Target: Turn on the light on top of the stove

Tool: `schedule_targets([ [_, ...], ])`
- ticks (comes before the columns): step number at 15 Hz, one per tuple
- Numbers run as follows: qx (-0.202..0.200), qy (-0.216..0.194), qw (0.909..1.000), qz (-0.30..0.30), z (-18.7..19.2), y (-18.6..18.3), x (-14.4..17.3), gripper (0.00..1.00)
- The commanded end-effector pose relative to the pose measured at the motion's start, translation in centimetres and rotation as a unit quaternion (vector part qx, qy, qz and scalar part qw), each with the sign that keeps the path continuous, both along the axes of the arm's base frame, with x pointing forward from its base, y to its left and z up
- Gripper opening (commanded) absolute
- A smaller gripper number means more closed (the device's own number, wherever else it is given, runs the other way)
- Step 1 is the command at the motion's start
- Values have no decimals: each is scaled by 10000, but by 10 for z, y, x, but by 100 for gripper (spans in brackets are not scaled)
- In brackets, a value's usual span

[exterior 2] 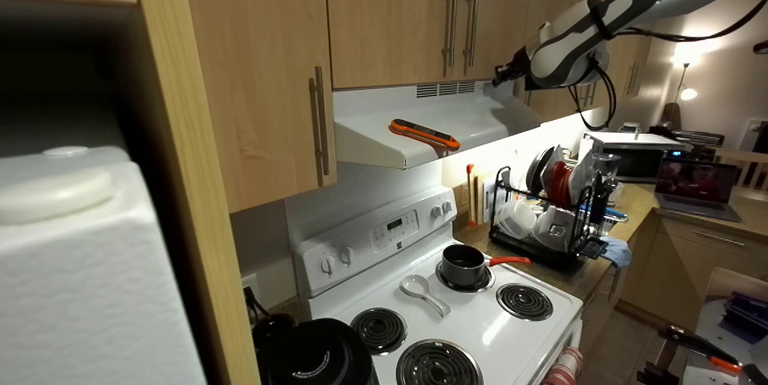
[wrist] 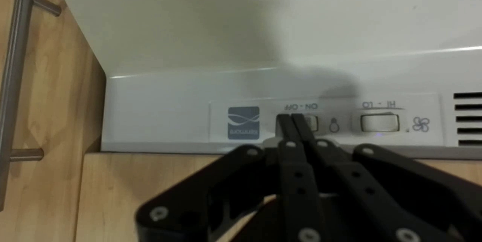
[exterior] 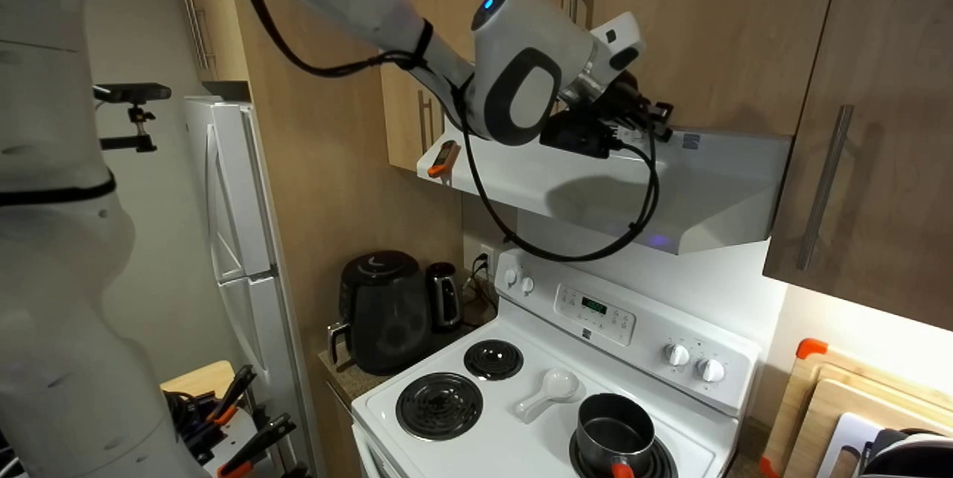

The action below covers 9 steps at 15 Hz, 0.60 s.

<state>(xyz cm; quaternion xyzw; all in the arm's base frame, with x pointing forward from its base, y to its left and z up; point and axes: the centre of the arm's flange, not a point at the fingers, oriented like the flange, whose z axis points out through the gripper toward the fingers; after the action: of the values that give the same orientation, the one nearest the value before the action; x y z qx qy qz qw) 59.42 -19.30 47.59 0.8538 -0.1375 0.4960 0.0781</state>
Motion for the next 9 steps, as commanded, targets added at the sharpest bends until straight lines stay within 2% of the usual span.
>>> schedule_targets([
  [1,93,-96,9999,-30,-3,-12,7,3],
  [9,186,-109,9997,65,-3,-9,9,3],
])
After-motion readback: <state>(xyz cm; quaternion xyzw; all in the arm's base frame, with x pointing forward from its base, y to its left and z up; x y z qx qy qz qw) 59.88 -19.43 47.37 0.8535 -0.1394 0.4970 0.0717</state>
